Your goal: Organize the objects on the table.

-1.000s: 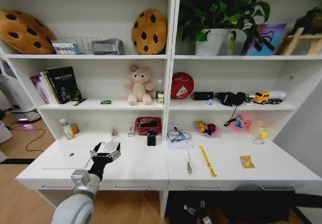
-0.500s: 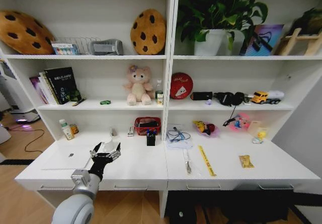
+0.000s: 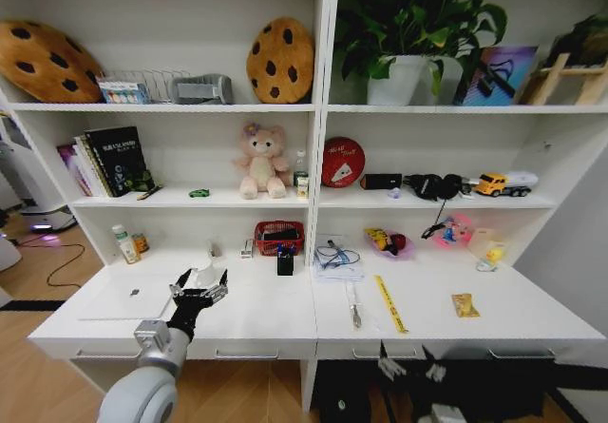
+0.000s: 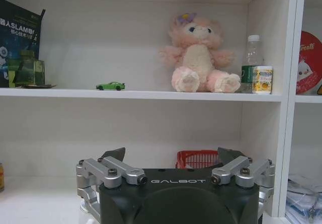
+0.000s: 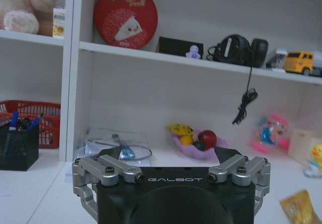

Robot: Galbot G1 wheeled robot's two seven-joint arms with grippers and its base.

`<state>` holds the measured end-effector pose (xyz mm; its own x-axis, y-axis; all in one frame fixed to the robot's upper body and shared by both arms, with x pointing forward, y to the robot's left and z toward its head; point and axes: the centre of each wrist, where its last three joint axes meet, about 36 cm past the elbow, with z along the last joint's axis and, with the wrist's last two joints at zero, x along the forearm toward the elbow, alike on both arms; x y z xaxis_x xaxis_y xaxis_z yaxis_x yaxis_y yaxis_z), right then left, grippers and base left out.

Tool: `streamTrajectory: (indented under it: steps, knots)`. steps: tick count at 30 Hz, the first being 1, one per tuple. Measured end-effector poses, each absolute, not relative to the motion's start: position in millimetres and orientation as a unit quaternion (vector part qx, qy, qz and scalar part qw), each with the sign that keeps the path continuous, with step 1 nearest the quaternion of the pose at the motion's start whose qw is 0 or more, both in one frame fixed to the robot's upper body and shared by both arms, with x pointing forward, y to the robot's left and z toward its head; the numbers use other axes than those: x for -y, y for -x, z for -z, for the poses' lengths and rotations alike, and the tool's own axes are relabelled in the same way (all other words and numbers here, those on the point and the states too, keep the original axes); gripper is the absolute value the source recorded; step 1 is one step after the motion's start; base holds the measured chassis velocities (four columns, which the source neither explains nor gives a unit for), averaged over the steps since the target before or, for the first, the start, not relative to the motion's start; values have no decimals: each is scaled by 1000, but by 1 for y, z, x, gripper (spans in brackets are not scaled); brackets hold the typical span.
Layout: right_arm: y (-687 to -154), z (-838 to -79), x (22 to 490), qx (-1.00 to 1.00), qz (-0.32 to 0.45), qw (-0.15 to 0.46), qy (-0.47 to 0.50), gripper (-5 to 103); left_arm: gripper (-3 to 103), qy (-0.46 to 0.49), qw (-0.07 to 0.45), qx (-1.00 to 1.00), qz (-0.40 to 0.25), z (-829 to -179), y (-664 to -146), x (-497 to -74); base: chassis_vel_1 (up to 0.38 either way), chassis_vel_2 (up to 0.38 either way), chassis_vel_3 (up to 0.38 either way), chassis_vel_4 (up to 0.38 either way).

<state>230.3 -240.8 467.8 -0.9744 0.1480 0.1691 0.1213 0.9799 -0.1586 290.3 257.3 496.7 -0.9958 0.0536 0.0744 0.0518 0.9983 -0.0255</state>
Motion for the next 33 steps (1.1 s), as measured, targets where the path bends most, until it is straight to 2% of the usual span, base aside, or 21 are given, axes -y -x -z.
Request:
streamTrajectory:
  steps: [1, 5, 10, 20, 33]
  knots:
    - [-230, -468, 241, 991, -74, 90, 68, 100, 100, 26, 38, 999, -12, -497, -290, -257, 0, 0, 0, 0]
    - [-264, -483, 288, 990, -114, 80, 10, 100, 100, 27, 38, 999, -12, -497, -290, -257, 0, 0, 0, 0]
    - [-269, -483, 318, 990, -117, 80, -12, 100, 100, 26, 38, 999, -12, -497, -290, -257, 0, 0, 0, 0]
    - [-262, -476, 328, 991, -100, 90, -3, 100, 100, 26, 38, 999, -12, -497, -290, -257, -53, -67, 60, 64]
    - [-260, -477, 323, 992, -96, 83, 1, 100, 100, 26, 37, 999, -12, -497, -290, -257, -231, -219, 229, 229]
